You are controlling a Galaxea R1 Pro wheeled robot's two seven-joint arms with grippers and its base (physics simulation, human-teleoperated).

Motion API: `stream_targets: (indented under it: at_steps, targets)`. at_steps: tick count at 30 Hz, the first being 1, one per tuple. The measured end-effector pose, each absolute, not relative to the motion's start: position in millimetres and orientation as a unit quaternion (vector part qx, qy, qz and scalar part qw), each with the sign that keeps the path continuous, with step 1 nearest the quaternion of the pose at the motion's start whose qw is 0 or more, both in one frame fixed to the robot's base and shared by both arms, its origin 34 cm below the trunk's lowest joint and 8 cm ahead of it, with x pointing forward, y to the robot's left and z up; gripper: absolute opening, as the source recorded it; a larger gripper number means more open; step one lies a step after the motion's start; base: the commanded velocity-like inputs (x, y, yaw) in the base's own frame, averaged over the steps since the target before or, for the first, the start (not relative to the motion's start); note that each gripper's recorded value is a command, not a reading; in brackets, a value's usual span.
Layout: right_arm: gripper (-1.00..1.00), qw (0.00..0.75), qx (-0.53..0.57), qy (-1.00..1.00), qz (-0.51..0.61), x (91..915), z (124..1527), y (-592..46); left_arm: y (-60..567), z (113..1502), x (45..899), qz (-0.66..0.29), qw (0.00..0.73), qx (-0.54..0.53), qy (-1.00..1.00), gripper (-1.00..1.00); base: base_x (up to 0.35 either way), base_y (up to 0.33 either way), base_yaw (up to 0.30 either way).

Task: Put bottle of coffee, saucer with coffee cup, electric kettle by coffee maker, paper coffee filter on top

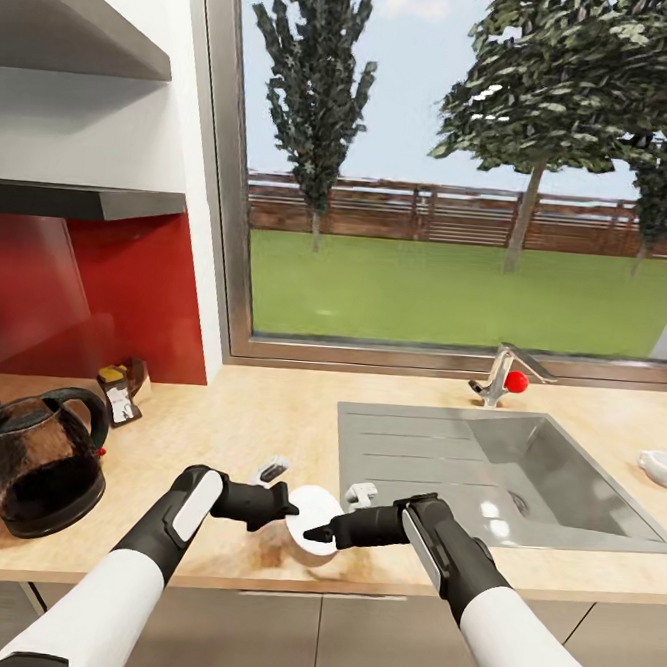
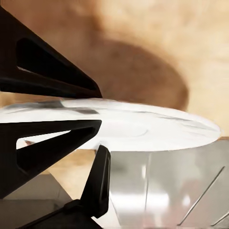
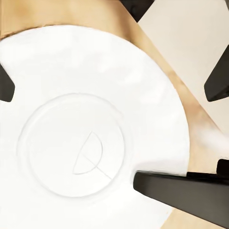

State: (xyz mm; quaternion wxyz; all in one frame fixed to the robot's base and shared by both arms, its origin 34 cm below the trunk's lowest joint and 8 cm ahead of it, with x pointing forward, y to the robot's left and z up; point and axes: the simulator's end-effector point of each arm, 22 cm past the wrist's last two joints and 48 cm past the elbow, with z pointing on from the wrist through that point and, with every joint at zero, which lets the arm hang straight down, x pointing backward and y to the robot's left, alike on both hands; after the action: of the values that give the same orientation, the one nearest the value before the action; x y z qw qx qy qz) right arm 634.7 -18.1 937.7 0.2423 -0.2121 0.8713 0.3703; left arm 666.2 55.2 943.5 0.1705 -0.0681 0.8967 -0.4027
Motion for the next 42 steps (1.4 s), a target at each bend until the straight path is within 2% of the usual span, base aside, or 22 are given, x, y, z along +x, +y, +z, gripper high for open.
stream_targets:
  at_steps: [12,25,29,34,37,42]
  targets:
    - [1.0,0.25,-0.212,0.871,0.365,639,941,-22,102,943,679,-0.381,0.187,-0.084,0.901,-1.0,0.0,0.0,0.0]
    - [1.0,0.322,-0.229,0.859,0.325,673,985,-49,131,950,690,-0.372,0.203,-0.096,0.901,-1.0,0.0,0.0,0.0]
    - [1.0,0.37,-0.227,0.856,0.28,696,1011,-66,128,964,696,-0.389,0.214,-0.097,0.891,-1.0,0.0,0.0,0.0]
    - [1.0,0.497,-0.177,0.837,0.147,751,1079,-119,118,984,699,-0.412,0.23,-0.092,0.877,-1.0,0.0,0.0,0.0]
    - [1.0,0.54,-0.177,0.811,0.14,759,1096,-121,115,1002,704,-0.418,0.249,-0.08,0.87,-1.0,-0.069,0.0,0.0]
    - [1.0,0.551,-0.177,0.803,0.14,760,1098,-119,115,1010,707,-0.417,0.259,-0.074,0.868,-1.0,-0.297,0.0,0.0]
